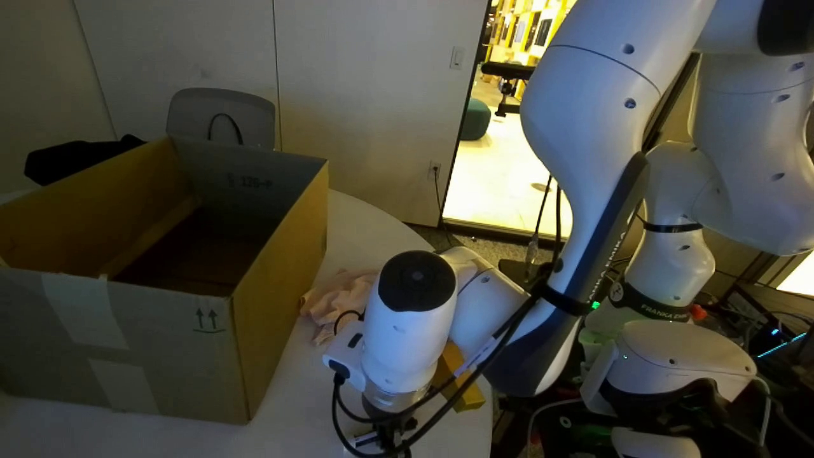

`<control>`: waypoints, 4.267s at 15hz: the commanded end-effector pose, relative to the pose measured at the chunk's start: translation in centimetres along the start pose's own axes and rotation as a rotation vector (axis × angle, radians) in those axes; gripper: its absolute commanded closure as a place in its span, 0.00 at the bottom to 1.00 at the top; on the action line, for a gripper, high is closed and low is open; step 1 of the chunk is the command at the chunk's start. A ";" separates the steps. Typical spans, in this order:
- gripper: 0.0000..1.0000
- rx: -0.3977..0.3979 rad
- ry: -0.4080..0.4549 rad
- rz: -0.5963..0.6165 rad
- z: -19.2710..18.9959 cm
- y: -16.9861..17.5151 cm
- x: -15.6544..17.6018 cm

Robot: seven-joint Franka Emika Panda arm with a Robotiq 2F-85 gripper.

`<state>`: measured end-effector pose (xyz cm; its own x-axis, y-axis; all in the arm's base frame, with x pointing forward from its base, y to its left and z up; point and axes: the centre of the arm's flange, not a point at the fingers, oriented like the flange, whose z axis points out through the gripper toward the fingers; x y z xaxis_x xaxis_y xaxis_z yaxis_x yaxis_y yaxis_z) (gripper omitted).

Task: Put the marker in the shirt, fold the shirt then put it in the box

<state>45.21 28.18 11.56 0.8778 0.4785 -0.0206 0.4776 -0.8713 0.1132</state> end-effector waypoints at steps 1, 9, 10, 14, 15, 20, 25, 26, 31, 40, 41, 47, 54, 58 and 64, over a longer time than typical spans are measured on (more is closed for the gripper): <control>0.94 -0.025 -0.009 0.016 -2.3 1.0 -1.7; 0.94 -0.153 -0.023 0.303 -4.8 9.6 -4.7; 0.94 -0.160 -0.033 0.363 -4.7 10.7 -5.1; 0.94 -0.140 -0.074 0.587 -3.4 13.5 -6.3; 0.94 -0.142 -0.084 0.639 -3.0 14.3 -6.7; 0.94 -0.173 -0.101 0.884 -3.7 18.0 -8.3; 0.94 -0.119 -0.100 1.108 -6.0 20.5 -9.4; 0.94 -0.086 -0.106 1.154 -5.9 20.6 -9.5; 0.94 0.048 -0.165 1.393 -4.0 19.3 -9.6; 0.94 0.062 -0.091 1.806 -5.2 21.6 -10.4; 0.94 0.053 -0.083 1.830 -5.2 22.1 -10.6; 0.94 -0.014 -0.081 1.914 -4.2 24.4 -11.3; 0.28 -0.057 -0.107 1.854 -2.7 24.4 -11.3; 0.01 -0.060 -0.110 1.798 -3.7 23.2 -11.7; 0.00 -0.022 -0.163 1.579 -8.5 18.9 -13.4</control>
<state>45.05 4.88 18.56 0.3622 -0.9294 0.0707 -0.9278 -0.3522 0.1232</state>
